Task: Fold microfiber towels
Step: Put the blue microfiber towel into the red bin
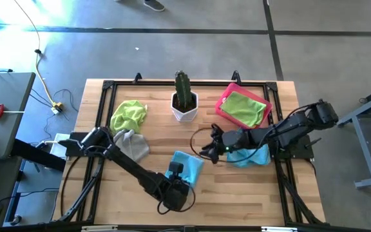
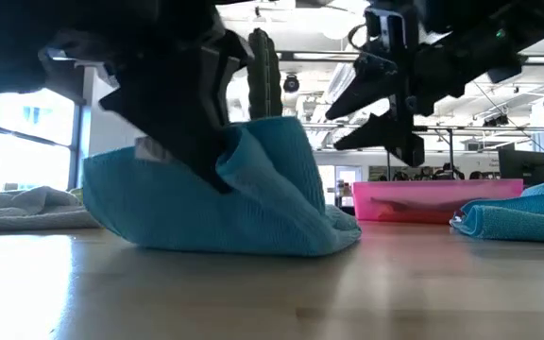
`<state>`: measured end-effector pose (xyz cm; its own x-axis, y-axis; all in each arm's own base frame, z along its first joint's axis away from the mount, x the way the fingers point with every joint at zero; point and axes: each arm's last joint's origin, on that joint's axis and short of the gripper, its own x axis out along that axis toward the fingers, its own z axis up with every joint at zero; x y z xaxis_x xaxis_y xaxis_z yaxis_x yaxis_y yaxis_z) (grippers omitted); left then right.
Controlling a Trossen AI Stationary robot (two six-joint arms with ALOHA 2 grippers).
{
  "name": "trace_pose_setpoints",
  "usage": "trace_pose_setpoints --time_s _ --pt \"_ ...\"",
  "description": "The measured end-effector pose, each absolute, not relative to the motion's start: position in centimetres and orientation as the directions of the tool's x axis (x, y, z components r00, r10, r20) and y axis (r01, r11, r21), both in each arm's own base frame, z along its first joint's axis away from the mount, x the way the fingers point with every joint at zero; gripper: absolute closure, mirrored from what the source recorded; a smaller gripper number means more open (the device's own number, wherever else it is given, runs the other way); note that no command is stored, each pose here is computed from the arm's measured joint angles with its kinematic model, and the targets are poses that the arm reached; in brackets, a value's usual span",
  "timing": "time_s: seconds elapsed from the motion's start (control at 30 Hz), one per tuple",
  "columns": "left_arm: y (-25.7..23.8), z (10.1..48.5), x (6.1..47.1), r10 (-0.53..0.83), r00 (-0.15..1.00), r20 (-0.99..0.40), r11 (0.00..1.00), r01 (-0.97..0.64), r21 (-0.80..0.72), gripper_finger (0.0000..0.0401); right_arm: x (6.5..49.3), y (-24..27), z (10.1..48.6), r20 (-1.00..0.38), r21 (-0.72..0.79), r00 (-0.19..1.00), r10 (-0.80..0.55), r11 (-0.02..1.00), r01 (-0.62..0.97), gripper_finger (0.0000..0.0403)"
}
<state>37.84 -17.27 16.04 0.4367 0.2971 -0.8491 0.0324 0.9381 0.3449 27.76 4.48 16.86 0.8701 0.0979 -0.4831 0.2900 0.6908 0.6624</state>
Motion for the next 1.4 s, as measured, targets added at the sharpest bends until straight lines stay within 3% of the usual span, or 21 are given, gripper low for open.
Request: trace_pose_setpoints --time_s 0.2,0.4,0.67,1.13,1.4 --pt "-18.2 14.7 37.9 0.298 0.442 -0.846 0.94 0.021 0.341 0.04 28.3 3.5 16.2 -0.547 0.688 0.826 0.135 0.636 0.351 0.0164" --pt "-18.8 14.0 38.0 0.293 0.459 -0.839 0.941 0.015 0.337 0.04 31.1 3.7 15.7 -0.606 0.614 0.783 0.142 0.71 0.346 0.0144" --pt "-19.4 14.0 37.7 0.301 0.469 -0.83 0.938 0.01 0.346 0.04 35.6 3.6 13.6 -0.785 0.469 0.594 0.177 0.797 0.382 0.0144" --pt "-20.2 14.0 37.3 0.332 0.485 -0.809 0.924 0.005 0.382 0.04 38.5 4.4 12.4 -0.791 0.485 0.555 0.256 0.815 0.317 0.0146" --pt "-20.0 14.0 37.3 0.359 0.492 -0.793 0.913 -0.01 0.407 0.04 38.2 5.7 11.9 -0.812 0.431 0.538 0.227 0.855 0.29 0.0206"
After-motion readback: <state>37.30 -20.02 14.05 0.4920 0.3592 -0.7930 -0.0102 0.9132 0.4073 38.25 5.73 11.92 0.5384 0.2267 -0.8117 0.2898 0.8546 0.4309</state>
